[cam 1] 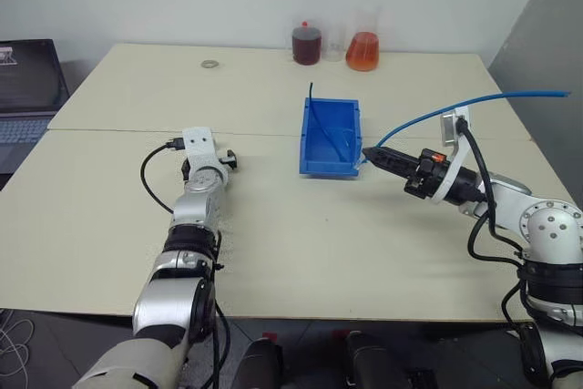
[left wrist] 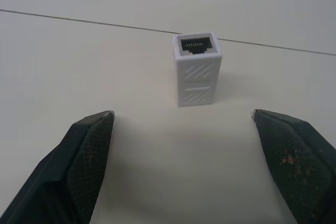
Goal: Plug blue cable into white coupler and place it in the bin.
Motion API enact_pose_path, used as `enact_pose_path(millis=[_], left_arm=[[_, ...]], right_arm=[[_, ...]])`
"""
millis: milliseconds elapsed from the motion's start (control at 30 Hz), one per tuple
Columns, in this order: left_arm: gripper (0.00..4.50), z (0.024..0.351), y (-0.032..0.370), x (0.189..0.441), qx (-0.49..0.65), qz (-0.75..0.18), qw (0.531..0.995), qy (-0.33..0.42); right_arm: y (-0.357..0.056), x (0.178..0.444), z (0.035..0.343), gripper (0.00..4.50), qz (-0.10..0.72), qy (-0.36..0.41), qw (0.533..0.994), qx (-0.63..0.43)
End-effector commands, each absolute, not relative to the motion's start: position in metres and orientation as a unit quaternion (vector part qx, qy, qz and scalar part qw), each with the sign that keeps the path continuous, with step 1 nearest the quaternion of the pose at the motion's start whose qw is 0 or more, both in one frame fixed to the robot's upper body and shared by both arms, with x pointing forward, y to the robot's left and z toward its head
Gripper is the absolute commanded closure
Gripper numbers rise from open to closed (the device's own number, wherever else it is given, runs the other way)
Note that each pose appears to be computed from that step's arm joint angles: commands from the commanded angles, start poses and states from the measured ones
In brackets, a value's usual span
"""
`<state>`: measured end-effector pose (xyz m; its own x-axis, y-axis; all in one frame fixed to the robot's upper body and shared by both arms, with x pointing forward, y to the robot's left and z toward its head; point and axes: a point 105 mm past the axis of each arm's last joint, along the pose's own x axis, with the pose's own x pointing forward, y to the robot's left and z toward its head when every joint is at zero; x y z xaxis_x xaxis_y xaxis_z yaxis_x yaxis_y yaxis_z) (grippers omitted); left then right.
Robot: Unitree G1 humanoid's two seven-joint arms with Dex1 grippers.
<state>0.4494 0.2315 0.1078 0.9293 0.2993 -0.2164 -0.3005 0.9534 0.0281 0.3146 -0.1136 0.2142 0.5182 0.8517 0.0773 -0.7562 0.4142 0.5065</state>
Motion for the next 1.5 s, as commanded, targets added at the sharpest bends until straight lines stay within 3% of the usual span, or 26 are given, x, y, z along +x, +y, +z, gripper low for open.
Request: enact_pose_path(millis=[33,267,400,800,1000,1133,1333,1500], left_arm=[[0.04,0.118,0.241,0.457,0.008,0.162,0.982,0.093],[0.04,0.119,0.229,0.464,0.003,0.106,0.990,0.097],[0.74,0.123,0.235,0.464,0.006,0.118,0.989,0.089],[3.53,0.125,0.247,0.463,0.029,0.125,0.987,0.093],[3.71,0.122,0.244,0.462,0.028,0.100,0.989,0.100],[3.71,0.125,0.204,0.450,0.109,-0.139,0.979,0.100],[3.71,0.134,0.146,0.357,0.149,-0.454,0.876,0.072],[3.71,0.121,0.096,0.314,0.167,-0.590,0.788,0.060]], right_arm=[[-0.118,0.312,0.228,4.36,0.482,0.071,0.840,0.236],[-0.120,0.313,0.227,4.36,0.476,0.070,0.844,0.238],[-0.121,0.314,0.227,4.36,0.469,0.069,0.847,0.238],[-0.132,0.319,0.230,4.36,0.451,0.066,0.853,0.254],[-0.127,0.318,0.233,4.36,0.454,0.061,0.851,0.257],[-0.121,0.314,0.238,4.36,0.466,0.057,0.856,0.218],[-0.103,0.303,0.234,4.36,0.510,0.065,0.847,0.134],[-0.079,0.296,0.221,4.36,0.565,0.073,0.820,0.056]])
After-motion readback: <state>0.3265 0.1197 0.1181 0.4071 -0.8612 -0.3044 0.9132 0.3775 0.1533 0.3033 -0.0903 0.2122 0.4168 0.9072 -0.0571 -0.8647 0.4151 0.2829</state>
